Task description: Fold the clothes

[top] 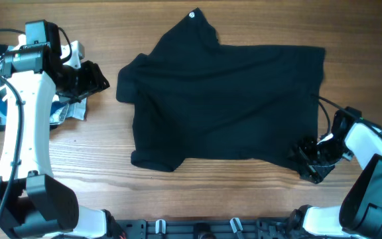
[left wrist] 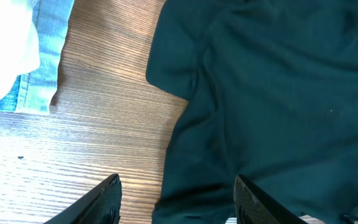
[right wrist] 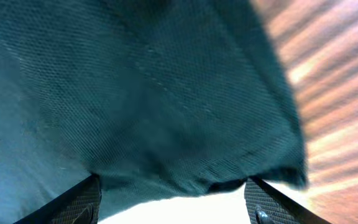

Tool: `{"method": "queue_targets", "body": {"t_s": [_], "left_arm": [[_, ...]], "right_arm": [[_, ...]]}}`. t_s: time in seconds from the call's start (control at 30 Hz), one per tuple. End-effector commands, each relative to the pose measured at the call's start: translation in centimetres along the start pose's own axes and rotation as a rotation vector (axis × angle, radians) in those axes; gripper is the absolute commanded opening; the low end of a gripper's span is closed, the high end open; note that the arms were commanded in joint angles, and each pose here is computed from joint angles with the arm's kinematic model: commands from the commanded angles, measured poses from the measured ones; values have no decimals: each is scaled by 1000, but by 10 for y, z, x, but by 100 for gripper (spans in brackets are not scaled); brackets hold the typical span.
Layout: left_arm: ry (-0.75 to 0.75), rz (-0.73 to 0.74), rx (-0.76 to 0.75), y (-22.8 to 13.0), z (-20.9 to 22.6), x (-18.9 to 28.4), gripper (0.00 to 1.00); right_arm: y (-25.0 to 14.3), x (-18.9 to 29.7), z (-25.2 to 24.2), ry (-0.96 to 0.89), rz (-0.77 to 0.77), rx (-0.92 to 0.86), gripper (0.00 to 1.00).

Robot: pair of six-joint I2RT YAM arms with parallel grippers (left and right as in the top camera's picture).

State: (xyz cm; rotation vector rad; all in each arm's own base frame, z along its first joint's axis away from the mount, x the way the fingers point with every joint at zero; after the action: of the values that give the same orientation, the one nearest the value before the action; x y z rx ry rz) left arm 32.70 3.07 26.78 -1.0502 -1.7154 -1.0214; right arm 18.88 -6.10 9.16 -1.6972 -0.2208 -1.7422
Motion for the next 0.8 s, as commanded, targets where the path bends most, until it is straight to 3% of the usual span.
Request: {"method": "queue_targets", "body": {"t_s": [0.0,0.07,0.13,0.2,0.53,0.77], "left_arm": [[-4,-17,-14,2,-1,3,58],[-4,-14,-13,2,-1,3,58],[-3,-13,-13,2,-1,3,58],[-4,-13,-13,2,-1,3,58],[0,26,-2,-4,1,1,58],[-100,190,31,-31,-1,-26,57]], "right_arm": [[0,-4,3,53,-9,-12,68],[1,-5,-1,9,-29,-36,54],[2,-5,-4,-28,-48,-37,21],[4,-1,-5,-65,-69,-39,4],[24,80,-3,-239,-258,-81,4],[27,84,-8,-236,-265,-102,4]]}}
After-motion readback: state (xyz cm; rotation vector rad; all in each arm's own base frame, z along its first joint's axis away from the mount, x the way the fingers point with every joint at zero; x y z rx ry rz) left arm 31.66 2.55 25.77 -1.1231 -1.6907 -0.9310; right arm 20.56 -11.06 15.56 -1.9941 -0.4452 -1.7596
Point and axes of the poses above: each gripper's point midway between its finger pads, its own x axis back along the fingers, its own z axis along the line the jaws close on, y = z × x, the point moved 10 cm from there along x, back along the fingers, and after that the axes turned 1 degree about -x, right-handed, at the moved point
